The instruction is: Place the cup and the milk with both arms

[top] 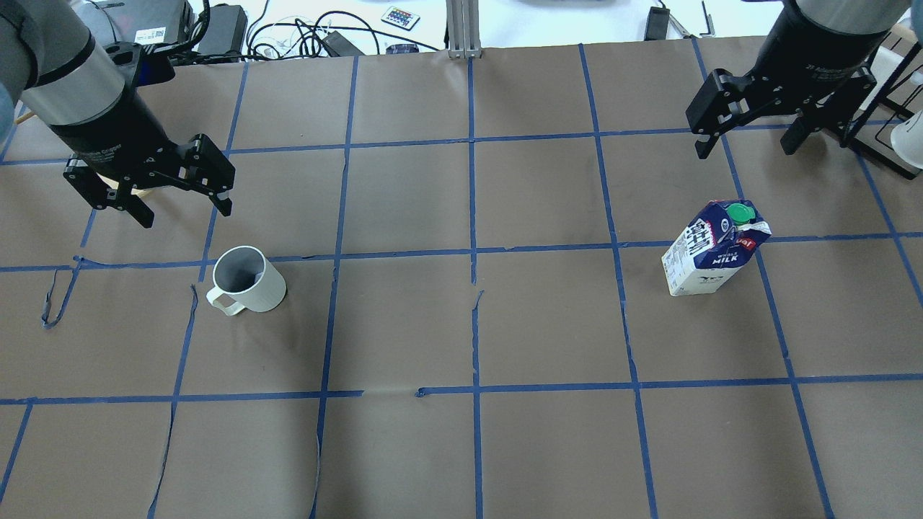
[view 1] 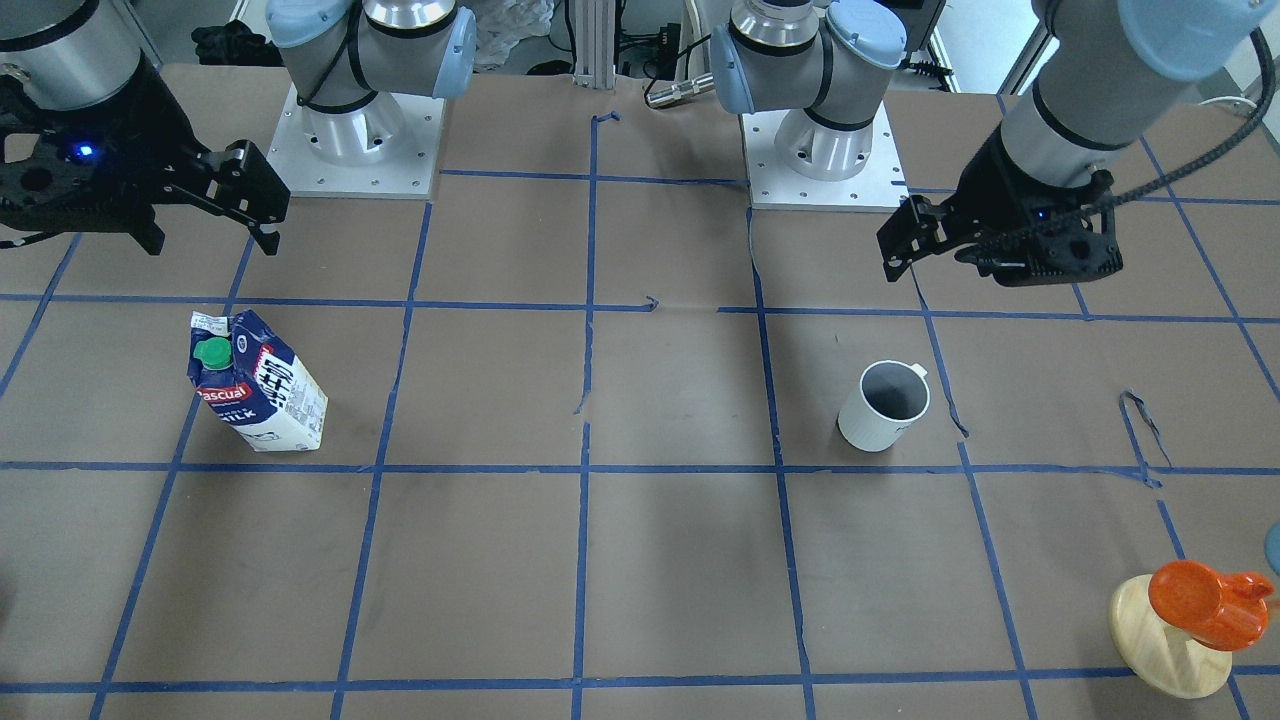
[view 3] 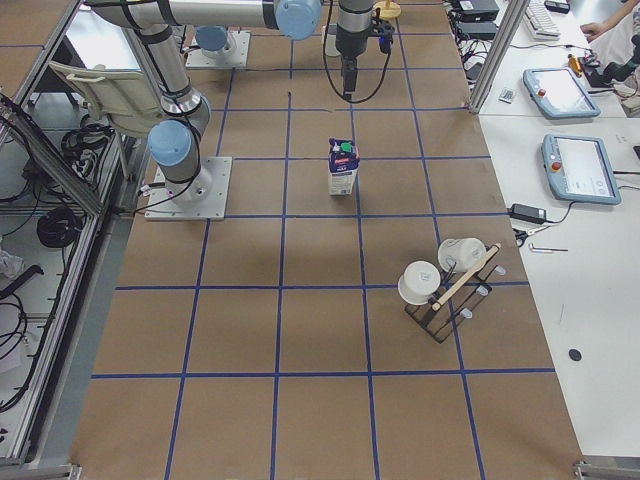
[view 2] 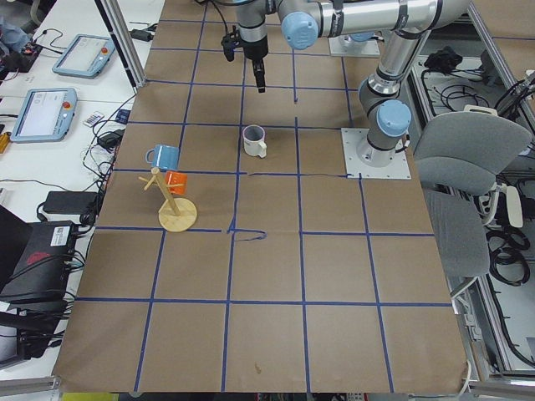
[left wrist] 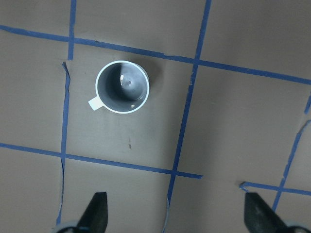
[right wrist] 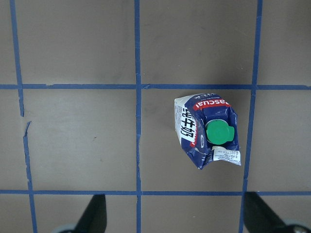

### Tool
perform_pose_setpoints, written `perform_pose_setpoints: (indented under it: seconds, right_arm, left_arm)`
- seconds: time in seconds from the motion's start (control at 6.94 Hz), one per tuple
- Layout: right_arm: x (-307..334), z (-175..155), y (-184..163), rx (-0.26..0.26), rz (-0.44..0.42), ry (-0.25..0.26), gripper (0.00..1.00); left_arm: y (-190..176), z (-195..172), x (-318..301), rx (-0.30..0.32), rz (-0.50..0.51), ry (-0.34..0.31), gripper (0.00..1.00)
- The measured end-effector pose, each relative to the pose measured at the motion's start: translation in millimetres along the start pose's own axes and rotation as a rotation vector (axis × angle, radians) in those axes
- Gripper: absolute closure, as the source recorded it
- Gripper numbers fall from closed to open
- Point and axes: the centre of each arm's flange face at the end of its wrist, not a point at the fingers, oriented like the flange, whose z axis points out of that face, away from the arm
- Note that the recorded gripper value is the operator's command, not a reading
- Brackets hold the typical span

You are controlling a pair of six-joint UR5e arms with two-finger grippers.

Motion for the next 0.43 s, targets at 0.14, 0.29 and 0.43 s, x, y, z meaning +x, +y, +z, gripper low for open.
perform_pose_setpoints:
  seconds: [0.14,0.29,0.43]
  right_arm:
    - [-7.3,0.1,1.5,0.000,0.001,-0.002,0.00]
    - [-10.1,0.3,2.1,0.000,0.001,-0.001,0.00]
    - [-10.8,0.6,2.5,-0.001,0.000,0.001,0.00]
  left_arm:
    - [-22.2,26.6,-14.3,-0.009,0.043,-0.002,0.00]
    - [-40.9,62.0,-28.3,-0.019,0.127,-0.011,0.00]
    - [-51.8,95.7,-41.3,-0.032,0.225,-0.033,0.00]
